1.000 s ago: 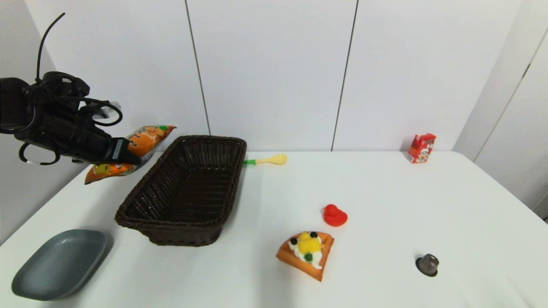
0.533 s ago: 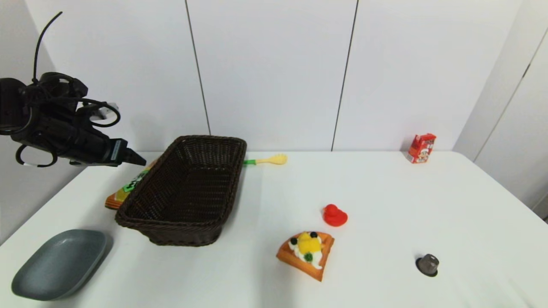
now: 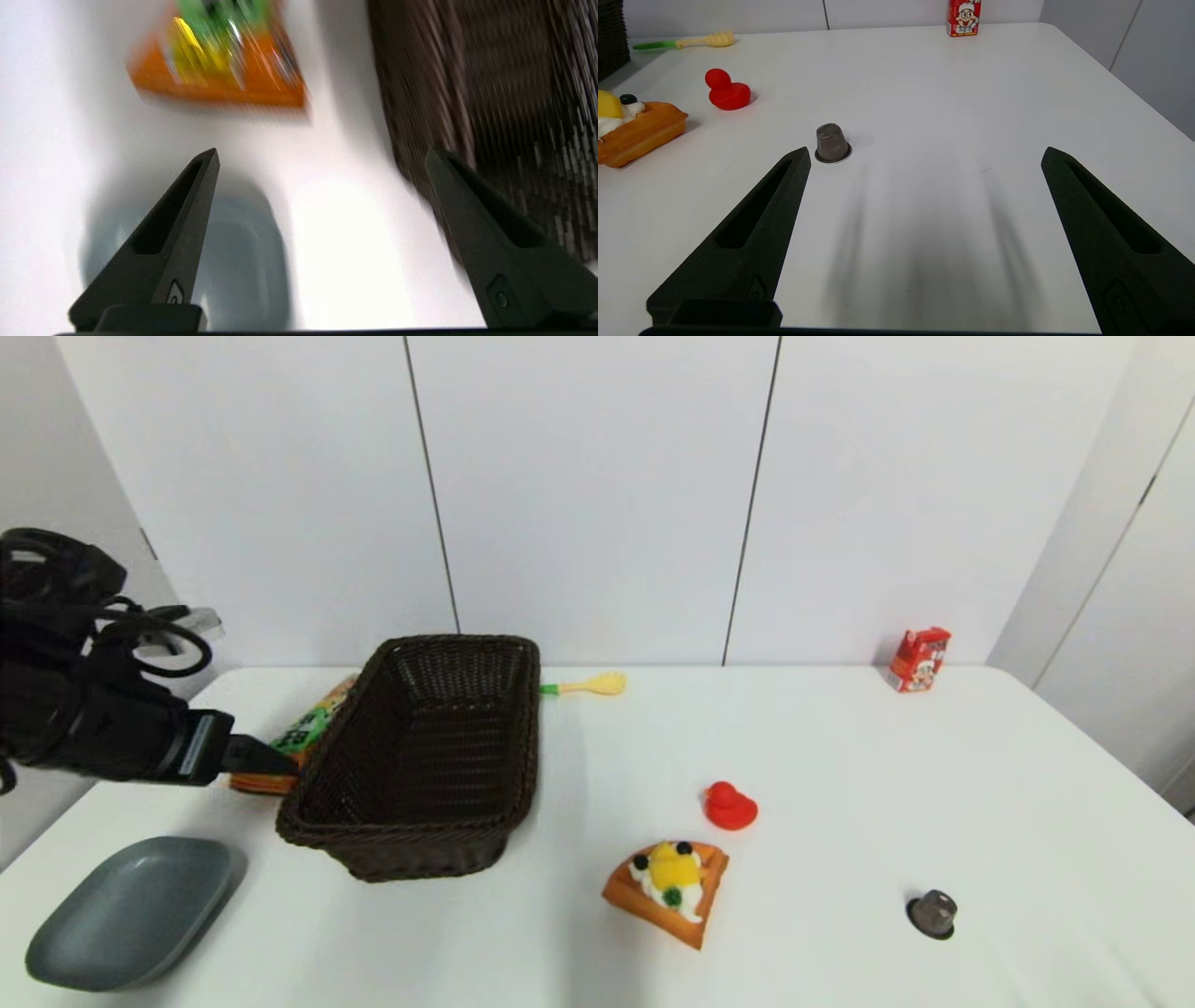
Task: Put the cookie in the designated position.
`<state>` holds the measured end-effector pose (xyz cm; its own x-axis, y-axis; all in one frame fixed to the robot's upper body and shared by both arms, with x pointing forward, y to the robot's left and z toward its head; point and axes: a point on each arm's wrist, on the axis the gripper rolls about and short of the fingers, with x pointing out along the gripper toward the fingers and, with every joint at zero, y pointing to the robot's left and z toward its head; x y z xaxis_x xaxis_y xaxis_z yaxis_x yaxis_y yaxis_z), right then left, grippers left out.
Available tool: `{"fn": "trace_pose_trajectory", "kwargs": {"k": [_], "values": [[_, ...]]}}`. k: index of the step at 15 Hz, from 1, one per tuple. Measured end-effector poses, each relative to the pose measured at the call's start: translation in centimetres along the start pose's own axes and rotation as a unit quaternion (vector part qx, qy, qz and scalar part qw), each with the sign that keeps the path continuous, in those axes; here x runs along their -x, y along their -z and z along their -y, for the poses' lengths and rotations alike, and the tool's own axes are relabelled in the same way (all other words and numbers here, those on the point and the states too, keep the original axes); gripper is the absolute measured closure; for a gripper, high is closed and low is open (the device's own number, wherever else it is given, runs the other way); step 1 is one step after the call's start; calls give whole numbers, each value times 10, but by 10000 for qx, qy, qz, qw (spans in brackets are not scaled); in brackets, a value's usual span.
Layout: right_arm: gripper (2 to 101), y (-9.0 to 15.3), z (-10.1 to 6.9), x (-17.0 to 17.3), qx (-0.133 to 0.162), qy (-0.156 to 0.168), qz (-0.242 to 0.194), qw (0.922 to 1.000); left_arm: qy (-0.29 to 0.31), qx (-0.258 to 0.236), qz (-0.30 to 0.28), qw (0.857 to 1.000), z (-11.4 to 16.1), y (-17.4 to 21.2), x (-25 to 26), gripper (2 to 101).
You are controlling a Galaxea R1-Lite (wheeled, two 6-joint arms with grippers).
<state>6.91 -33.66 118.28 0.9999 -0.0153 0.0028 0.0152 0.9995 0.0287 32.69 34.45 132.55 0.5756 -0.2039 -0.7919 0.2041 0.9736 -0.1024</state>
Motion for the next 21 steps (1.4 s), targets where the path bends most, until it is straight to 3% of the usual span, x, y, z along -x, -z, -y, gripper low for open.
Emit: {"fn": "trace_pose_trajectory", "kwargs": {"k": [3,5,10,13,16,17,20,21], "values": [[43,0,0,0,-2,0,0,10000,-36,-175,630,9979,19,53,26,107],[43,0,0,0,-2,-1,-2,10000,-121,-267,1484,9885,29,89,42,95],[43,0,0,0,0,-1,0,10000,-351,-674,3639,9283,48,168,72,75],[43,0,0,0,-2,-1,-2,10000,-481,-982,4300,8962,53,218,67,69],[43,0,0,0,0,-1,0,10000,-606,-1163,4659,8751,55,260,53,63],[43,0,0,0,0,0,0,10000,-778,-1098,4705,8721,54,268,49,62],[43,0,0,0,0,-1,2,10000,-1177,-769,4293,8922,50,286,33,61],[43,0,0,0,0,0,0,10000,-1147,-681,4326,8917,50,288,33,61]]}}
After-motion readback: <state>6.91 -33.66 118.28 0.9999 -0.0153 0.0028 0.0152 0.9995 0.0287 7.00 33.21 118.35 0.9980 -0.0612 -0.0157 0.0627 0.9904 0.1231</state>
